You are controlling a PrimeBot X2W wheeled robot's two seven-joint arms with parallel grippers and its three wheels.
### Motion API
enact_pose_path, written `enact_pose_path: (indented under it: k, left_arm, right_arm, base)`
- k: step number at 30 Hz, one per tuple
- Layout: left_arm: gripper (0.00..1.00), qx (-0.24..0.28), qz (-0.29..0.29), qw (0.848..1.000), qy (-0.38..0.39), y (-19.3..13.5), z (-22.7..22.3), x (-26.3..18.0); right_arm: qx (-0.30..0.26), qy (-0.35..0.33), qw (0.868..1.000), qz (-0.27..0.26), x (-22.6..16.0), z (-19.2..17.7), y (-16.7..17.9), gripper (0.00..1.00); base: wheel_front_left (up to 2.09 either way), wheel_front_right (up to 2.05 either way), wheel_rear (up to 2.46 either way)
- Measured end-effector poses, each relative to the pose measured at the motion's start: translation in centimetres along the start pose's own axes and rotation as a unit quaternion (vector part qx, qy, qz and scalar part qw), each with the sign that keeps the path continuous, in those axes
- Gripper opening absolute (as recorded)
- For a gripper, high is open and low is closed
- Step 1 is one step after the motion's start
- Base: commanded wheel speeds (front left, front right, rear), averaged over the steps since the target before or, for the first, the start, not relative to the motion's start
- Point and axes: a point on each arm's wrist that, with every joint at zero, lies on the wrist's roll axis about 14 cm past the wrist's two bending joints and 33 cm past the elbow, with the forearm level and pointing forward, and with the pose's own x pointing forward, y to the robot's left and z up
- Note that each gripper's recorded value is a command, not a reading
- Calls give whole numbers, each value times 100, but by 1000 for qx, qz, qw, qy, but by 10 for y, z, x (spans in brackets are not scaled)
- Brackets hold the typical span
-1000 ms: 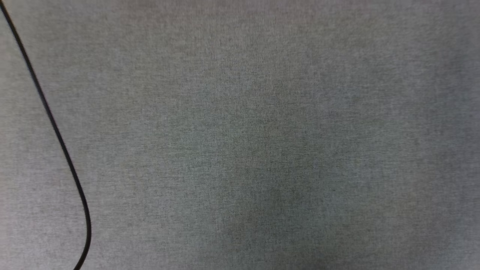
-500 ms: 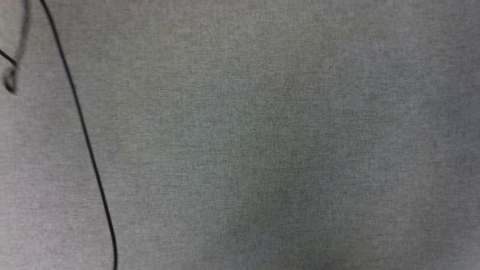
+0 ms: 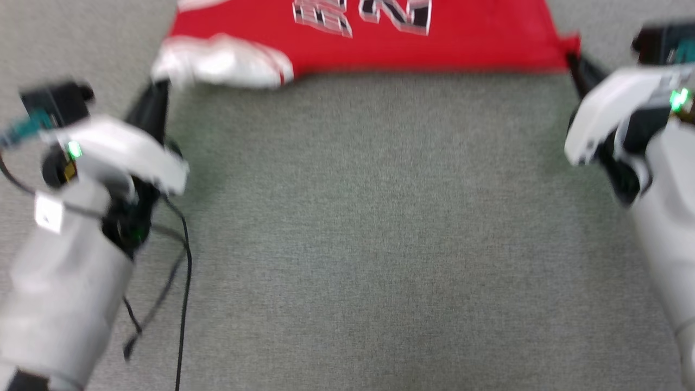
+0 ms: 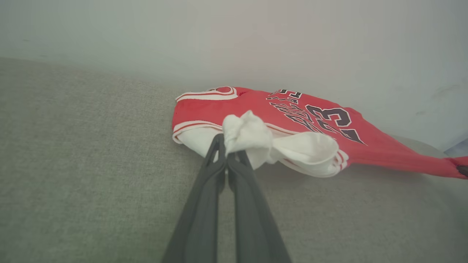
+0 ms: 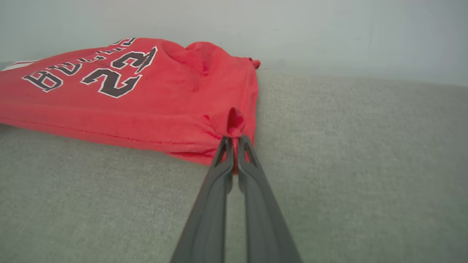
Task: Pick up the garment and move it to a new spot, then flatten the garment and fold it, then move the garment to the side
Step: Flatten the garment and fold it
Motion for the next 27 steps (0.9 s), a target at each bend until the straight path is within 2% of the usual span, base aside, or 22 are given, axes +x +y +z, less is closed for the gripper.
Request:
enact_pose_path:
  k: [6,11,14,15,27]
  left_arm:
    - [0,-42,9,999,17,-4,-21,-68]
    - [0,-44,27,998,26,1,-30,-122]
    - [0,-69,40,996,27,-5,-38,-159]
    - [0,-86,43,995,24,-8,-39,-168]
    - [0,-136,100,984,48,-17,-69,-260]
  right_arm:
    - [13,9,1000,7,-56,-24,3,0]
    - [20,26,999,13,-105,-48,7,0]
    - [34,33,999,10,-143,-65,7,0]
    - [36,36,999,8,-153,-70,5,0]
    - [76,93,993,-12,-242,-126,14,0]
  base:
    - [0,0,0]
    - [0,0,0]
    - [0,0,0]
    - [0,0,0]
    - [0,0,0]
